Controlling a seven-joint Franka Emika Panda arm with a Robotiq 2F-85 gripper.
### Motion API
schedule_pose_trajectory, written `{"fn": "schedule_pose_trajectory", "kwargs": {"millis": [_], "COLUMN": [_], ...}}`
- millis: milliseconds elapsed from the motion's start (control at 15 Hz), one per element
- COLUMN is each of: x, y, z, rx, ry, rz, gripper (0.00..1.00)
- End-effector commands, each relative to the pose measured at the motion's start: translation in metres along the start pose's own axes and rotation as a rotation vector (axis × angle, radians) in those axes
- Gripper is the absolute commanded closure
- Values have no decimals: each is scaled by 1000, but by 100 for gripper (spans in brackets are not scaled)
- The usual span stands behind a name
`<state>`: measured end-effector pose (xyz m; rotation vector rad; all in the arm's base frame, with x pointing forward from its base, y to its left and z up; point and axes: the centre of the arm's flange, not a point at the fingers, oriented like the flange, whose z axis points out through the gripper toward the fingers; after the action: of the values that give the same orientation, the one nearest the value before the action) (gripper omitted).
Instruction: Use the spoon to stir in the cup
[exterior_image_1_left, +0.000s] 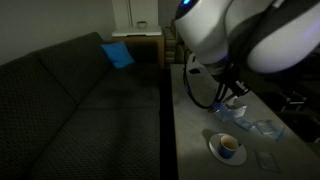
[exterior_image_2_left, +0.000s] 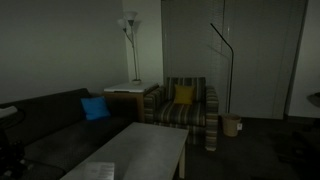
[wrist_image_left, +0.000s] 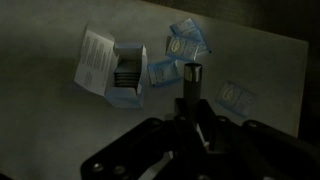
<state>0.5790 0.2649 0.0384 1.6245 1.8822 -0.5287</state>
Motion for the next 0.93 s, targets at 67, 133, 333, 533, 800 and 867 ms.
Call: {"fn": "schedule_pose_trajectory", "kwargs": {"millis": [67, 133, 333, 533, 800, 867], "x": [6, 6, 13, 19, 28, 30], "y": [25, 28, 33, 37, 38, 37], "z": [-1, 3, 24, 49, 67, 70], "rx": [96, 121, 233, 342, 454, 476], "ry": [-49, -40, -21, -42, -66, -65], "rz": [-32, -48, -89, -98, -95, -99], "gripper": [96, 96, 96, 96, 96, 96]}}
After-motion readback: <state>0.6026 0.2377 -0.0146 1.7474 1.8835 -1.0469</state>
